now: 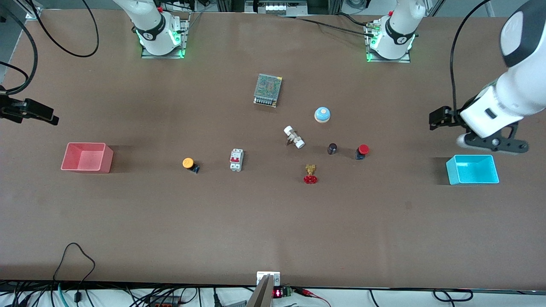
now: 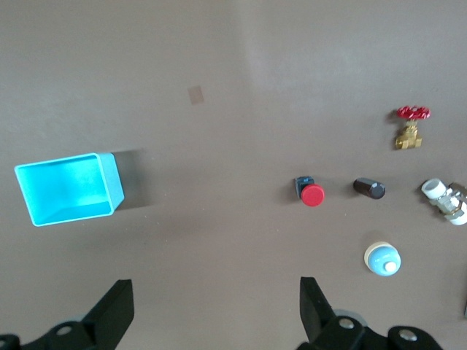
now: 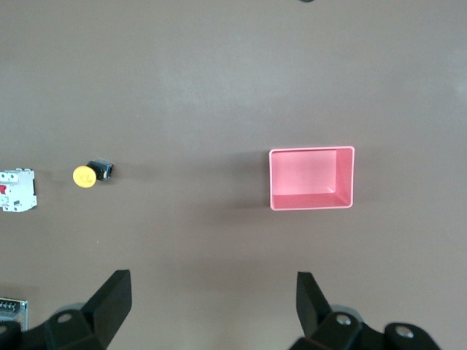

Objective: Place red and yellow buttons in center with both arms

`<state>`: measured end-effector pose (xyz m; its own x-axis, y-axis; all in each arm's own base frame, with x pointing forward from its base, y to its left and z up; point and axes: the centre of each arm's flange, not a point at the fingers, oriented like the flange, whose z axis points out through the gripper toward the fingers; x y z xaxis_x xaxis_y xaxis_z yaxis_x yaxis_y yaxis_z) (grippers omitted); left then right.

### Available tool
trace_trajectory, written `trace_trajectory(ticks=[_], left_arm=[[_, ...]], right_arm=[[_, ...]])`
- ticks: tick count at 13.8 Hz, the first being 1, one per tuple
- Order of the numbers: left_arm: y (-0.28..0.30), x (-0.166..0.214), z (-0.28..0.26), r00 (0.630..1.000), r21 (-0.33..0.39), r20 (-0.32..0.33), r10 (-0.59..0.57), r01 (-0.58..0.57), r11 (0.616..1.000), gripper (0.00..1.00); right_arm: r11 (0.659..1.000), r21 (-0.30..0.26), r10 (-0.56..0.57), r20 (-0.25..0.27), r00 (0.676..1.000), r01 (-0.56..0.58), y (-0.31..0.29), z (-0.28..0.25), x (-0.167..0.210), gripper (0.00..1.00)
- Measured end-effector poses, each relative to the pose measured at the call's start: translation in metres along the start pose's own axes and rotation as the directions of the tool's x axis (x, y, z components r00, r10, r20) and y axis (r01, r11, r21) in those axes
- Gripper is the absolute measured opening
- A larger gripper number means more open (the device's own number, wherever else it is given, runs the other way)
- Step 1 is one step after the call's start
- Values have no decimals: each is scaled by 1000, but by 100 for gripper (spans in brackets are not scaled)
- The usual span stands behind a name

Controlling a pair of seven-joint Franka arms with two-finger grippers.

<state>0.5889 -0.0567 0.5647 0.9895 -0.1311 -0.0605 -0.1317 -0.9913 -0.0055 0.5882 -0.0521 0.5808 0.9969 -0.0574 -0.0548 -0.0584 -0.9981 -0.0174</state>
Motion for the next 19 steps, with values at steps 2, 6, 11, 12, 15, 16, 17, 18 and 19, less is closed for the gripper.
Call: trace_trajectory(ticks=[2,6,11,12,15,16,17,18,19], left_arm=[[3,-15,-14,998,6,-61,4,-4,1000,100],[-2,-32,-16,997,16,-81,-15,16,1000,100],[-3,-32,-12,996,31,-78,-45,47,998,100],[-3,-32,-12,996,31,-78,-44,46,998,100],[-3,-32,-12,996,32,-81,-43,46,998,100],[-3,-31,-12,996,32,-83,-43,46,998,100],[-3,-31,-12,995,32,-85,-43,46,998,100],[-3,-31,-12,995,32,-86,-44,47,998,100],[-3,-31,-12,995,32,-86,-45,48,998,100]], right_arm=[[1000,2,-1,3,1000,1,0,0,-9,100],[1000,1,-4,-29,1000,4,0,-2,-23,100],[1000,1,-6,-19,1000,6,0,-4,-44,100],[1000,2,-4,-8,1000,4,0,-7,-48,100],[1000,3,-5,6,1000,5,0,-8,-53,100],[1000,2,-7,7,1000,7,-1,-8,-52,100],[1000,2,-8,6,1000,8,-2,-8,-53,100],[1000,2,-8,5,1000,8,-2,-9,-53,100],[1000,2,-8,3,1000,8,-2,-10,-53,100]])
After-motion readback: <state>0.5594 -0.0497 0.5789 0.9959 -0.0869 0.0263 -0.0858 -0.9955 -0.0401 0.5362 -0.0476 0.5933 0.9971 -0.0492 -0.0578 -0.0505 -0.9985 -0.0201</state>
